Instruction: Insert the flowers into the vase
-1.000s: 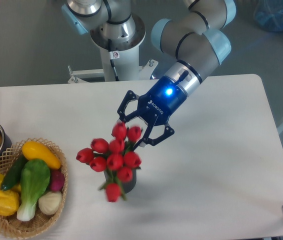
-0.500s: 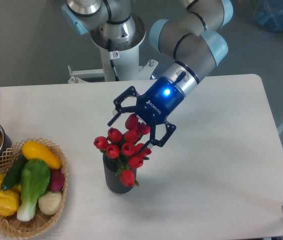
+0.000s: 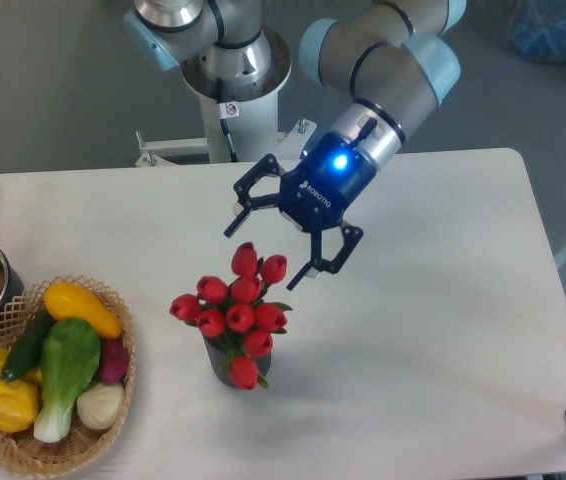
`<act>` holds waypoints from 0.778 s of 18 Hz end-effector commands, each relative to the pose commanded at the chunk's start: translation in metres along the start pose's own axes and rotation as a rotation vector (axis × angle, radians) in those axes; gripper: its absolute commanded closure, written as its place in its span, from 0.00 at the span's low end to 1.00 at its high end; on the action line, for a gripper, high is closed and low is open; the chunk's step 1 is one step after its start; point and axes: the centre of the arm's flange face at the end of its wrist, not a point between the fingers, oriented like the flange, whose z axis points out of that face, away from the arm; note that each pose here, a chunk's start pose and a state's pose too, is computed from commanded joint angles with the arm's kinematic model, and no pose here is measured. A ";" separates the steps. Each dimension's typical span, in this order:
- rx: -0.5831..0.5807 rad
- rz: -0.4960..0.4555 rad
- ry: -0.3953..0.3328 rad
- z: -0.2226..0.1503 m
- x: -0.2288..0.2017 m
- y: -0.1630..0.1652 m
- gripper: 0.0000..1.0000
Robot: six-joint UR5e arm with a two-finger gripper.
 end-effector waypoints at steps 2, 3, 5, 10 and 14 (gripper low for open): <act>-0.001 0.009 -0.030 -0.012 -0.003 -0.010 0.00; 0.001 0.018 -0.053 -0.023 -0.007 -0.015 0.00; 0.006 0.036 -0.089 -0.041 -0.016 -0.025 0.00; -0.192 0.060 -0.279 -0.070 -0.044 -0.018 0.00; -0.473 0.158 -0.397 -0.075 -0.063 0.012 0.00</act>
